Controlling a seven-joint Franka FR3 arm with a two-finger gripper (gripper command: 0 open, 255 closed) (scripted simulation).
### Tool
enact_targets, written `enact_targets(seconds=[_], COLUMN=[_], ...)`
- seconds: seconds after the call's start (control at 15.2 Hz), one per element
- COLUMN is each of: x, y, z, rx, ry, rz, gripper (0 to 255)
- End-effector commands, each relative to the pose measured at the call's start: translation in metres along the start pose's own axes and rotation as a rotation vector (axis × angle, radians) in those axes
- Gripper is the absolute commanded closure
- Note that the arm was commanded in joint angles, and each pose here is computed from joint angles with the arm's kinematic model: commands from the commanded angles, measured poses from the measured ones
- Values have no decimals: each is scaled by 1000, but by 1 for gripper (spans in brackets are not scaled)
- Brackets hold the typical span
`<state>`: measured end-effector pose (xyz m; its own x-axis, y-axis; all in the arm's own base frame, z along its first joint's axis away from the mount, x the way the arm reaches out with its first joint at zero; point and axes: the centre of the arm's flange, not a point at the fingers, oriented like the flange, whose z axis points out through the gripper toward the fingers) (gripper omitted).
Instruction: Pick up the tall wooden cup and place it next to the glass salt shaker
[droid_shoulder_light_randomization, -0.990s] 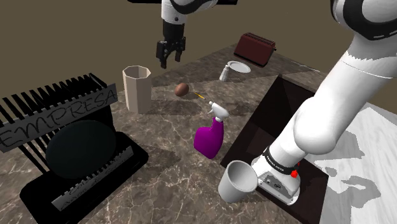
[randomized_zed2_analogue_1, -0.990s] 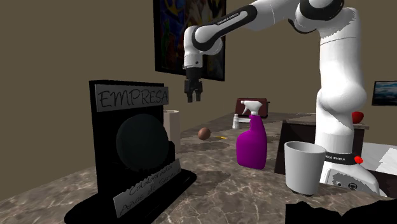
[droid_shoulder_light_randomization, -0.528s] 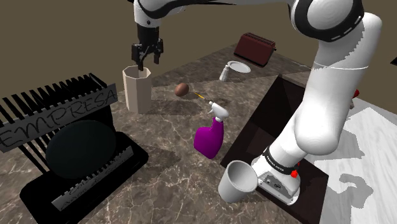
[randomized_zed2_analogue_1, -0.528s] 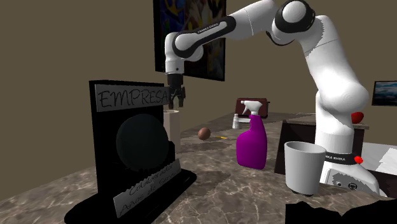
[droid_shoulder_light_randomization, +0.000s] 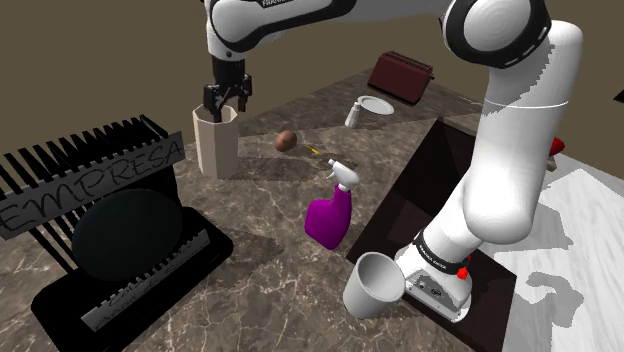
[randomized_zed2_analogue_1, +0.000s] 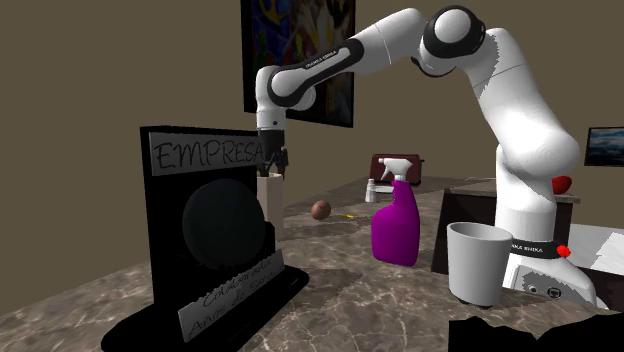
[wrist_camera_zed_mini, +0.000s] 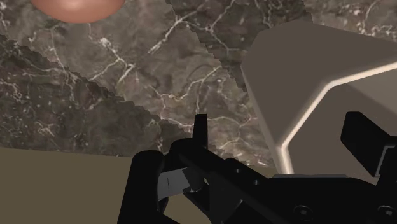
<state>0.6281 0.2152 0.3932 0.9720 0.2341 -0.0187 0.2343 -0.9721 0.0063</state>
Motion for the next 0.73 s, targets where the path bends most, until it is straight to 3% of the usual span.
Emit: enact_targets(seconds=[0.0, 0.46, 0.53, 0.66], x=[1, 1, 1, 1], y=[0, 0, 0, 0], z=[4, 4, 4, 4], rx=[0, 0, 0, 0], ry=[1, 1, 1, 1], rz=[0, 0, 0, 0], gripper=[0, 0, 255, 255])
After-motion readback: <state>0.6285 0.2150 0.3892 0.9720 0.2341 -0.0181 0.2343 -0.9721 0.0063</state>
